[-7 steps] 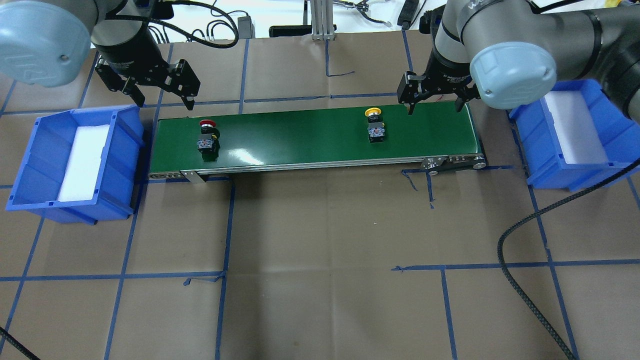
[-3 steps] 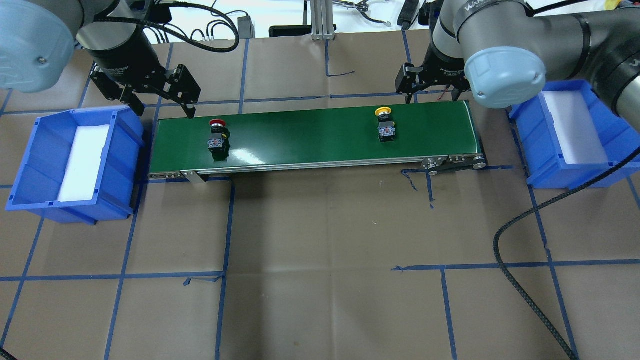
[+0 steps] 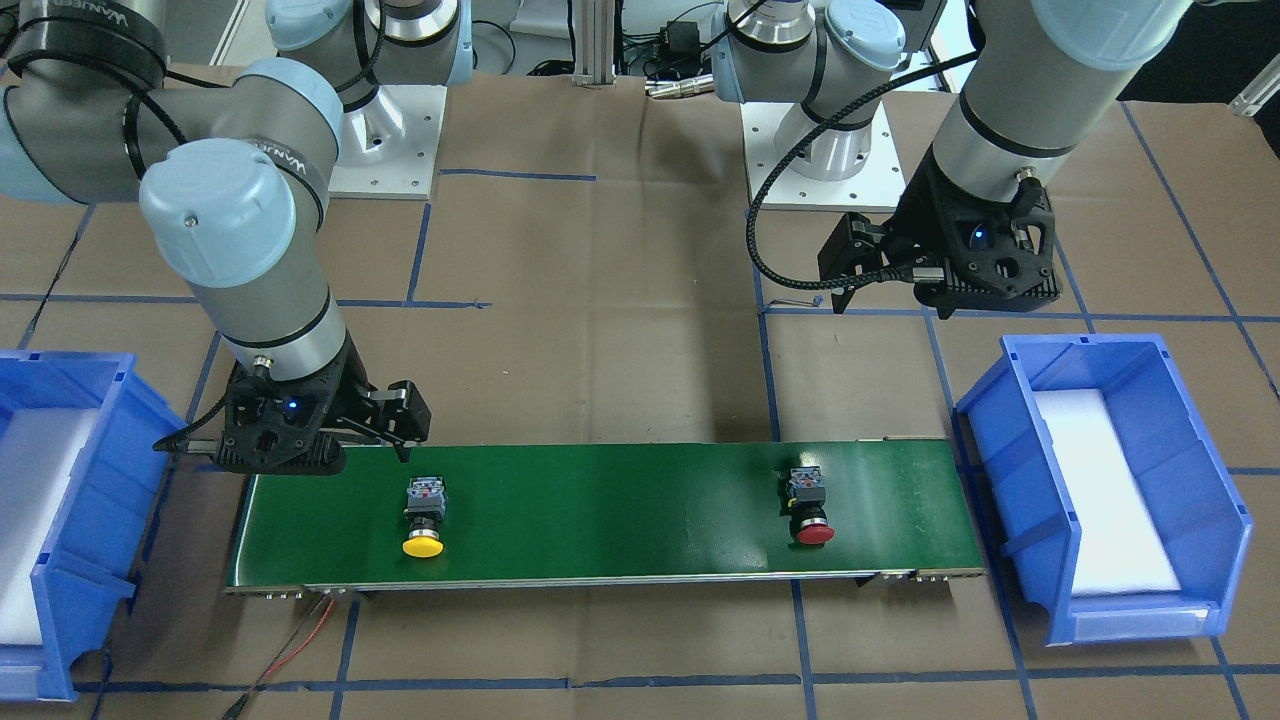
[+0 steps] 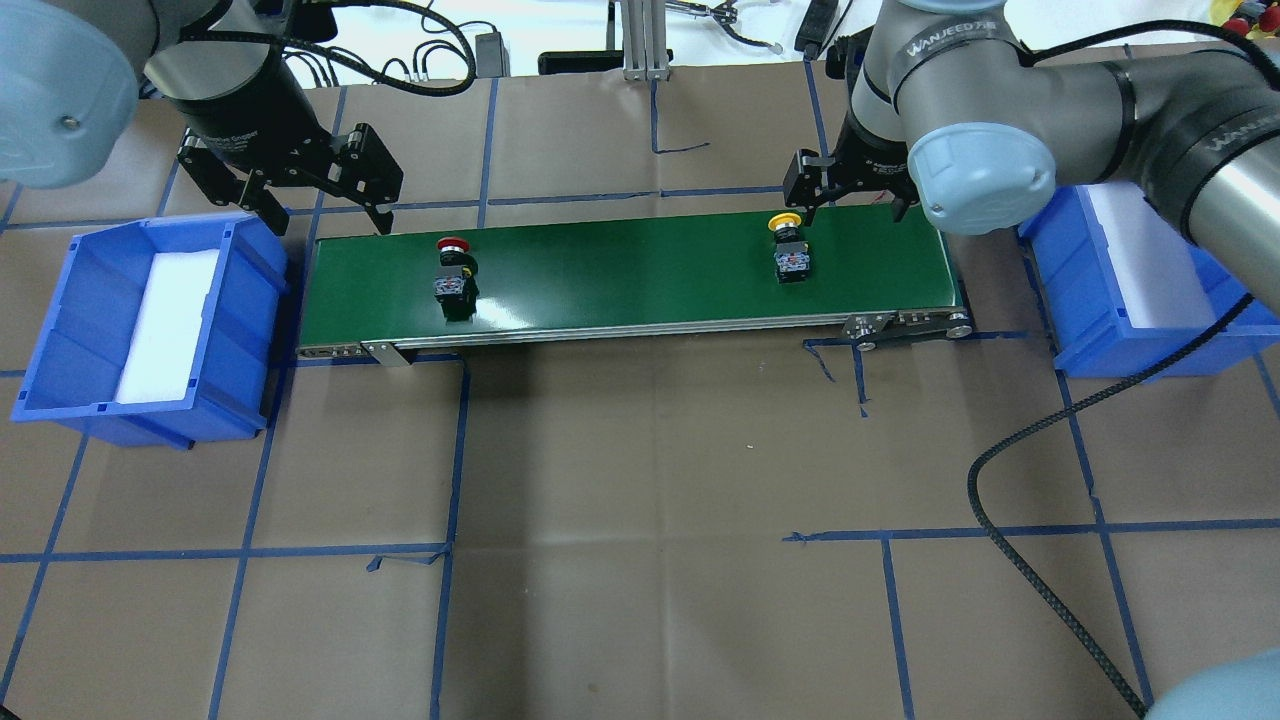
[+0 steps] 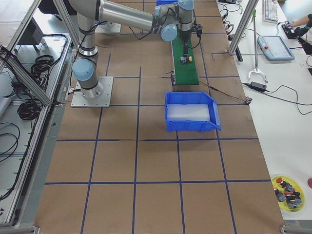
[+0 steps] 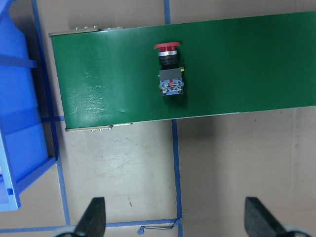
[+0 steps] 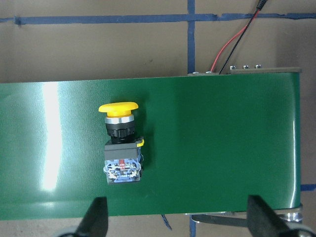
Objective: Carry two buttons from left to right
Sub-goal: 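Lower the right gripper onto the yellow button on the belt and grasp it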
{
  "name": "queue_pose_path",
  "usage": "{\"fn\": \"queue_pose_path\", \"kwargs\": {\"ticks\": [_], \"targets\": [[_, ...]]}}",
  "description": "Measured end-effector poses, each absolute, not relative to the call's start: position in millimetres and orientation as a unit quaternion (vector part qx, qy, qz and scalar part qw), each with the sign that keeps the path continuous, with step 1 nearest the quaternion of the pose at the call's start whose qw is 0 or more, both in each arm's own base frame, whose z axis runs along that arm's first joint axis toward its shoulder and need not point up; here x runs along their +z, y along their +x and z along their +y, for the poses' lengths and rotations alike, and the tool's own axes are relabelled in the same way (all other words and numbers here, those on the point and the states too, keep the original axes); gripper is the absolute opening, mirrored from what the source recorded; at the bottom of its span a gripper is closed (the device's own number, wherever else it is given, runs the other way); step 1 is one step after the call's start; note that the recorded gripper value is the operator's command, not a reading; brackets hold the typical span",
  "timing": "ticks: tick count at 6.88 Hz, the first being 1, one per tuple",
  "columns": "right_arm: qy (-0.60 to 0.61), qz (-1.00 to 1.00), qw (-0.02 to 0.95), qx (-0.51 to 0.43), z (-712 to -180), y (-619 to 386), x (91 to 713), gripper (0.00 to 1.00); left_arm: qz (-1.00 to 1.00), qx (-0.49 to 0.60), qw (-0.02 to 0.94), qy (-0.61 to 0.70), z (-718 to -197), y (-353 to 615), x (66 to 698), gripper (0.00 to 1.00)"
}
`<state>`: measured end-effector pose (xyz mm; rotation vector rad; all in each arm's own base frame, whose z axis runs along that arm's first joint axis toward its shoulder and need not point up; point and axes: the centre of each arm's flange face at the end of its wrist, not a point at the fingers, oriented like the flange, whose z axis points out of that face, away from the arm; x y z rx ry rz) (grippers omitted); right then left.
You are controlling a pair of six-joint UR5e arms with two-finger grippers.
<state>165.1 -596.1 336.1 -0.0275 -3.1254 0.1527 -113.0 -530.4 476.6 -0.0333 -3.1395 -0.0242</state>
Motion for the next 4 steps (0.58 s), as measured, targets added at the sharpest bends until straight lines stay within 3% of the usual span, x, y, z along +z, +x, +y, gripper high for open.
{"fn": "queue_pose_path", "kwargs": {"ticks": [4], "targets": [[-0.030, -0.999, 0.008, 0.011, -616, 166, 280, 1.00, -1.000, -0.004, -0.002, -0.001, -510, -121, 473, 1.00]]}}
